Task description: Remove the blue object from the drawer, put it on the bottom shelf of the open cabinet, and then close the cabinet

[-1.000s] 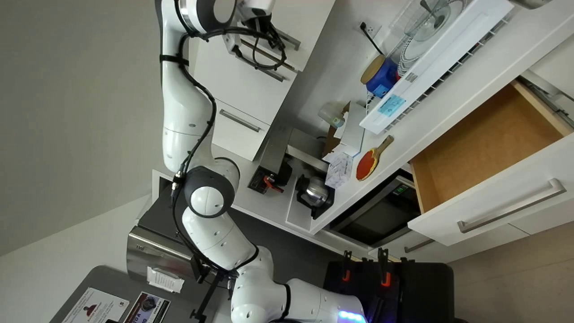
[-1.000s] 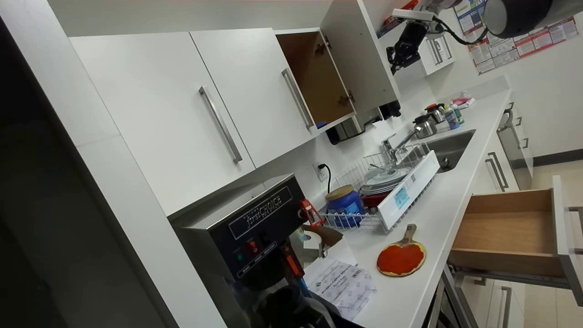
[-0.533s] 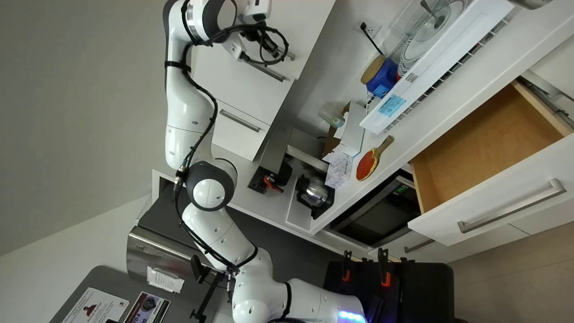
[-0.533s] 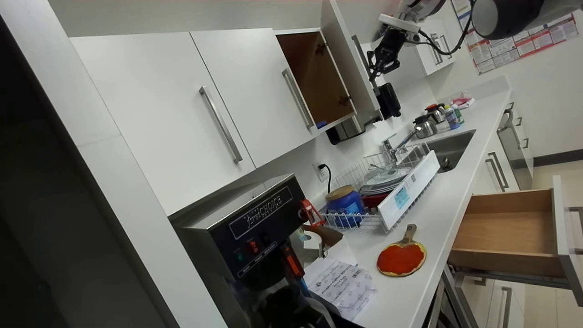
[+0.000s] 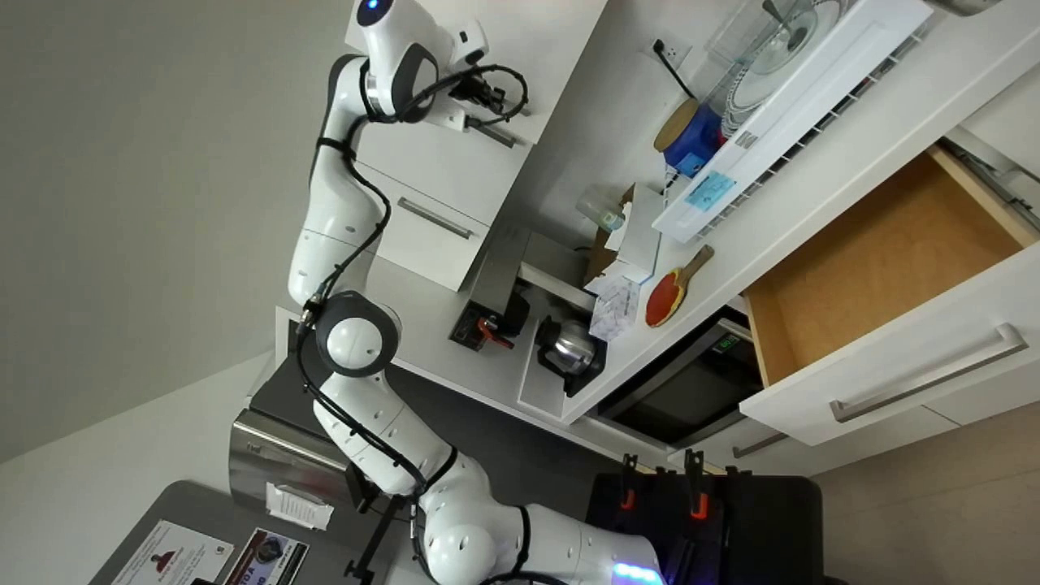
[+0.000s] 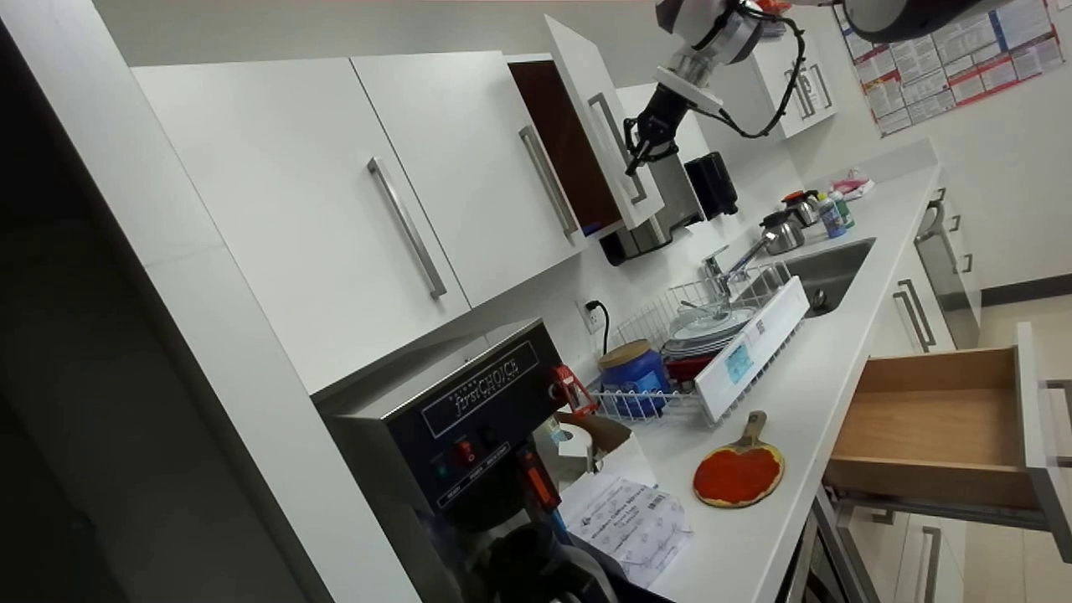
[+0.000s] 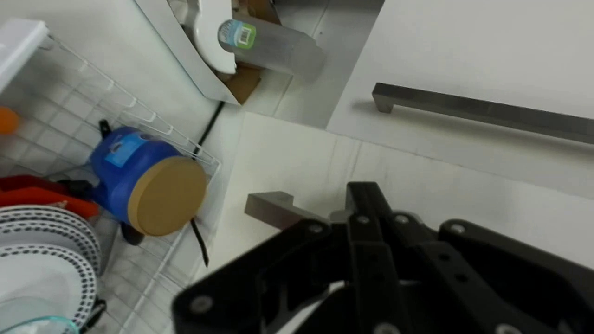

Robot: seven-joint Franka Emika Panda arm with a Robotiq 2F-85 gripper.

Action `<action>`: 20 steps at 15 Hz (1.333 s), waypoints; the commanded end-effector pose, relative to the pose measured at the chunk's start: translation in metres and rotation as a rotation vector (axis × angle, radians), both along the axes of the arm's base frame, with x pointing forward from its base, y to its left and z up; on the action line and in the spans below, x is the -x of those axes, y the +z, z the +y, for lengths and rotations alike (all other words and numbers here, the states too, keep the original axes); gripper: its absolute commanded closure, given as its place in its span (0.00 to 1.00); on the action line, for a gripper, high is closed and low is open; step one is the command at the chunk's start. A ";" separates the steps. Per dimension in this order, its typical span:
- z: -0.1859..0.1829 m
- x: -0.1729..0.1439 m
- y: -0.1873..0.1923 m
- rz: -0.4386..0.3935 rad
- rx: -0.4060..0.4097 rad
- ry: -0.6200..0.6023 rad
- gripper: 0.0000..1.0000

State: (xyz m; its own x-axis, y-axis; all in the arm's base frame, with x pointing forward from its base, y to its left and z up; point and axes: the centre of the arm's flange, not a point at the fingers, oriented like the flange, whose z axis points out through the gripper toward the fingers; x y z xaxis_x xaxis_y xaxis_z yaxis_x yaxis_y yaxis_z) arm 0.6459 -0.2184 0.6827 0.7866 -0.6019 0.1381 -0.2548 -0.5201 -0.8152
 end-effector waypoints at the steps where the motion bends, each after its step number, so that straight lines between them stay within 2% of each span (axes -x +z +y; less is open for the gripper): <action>1: 0.062 0.015 -0.027 -0.191 0.041 -0.057 1.00; 3: 0.076 0.007 -0.031 -0.275 0.069 -0.084 1.00; 5: 0.084 0.004 -0.034 -0.295 0.150 -0.105 1.00; 8: 0.067 0.014 -0.024 -0.212 0.322 -0.117 1.00; 11: 0.029 0.036 -0.005 -0.150 0.497 -0.145 1.00; 13: 0.002 0.055 0.006 -0.057 0.592 -0.139 1.00; 15: -0.018 0.075 0.006 0.066 0.640 -0.103 1.00; 20: -0.042 0.110 -0.023 0.383 0.649 0.010 1.00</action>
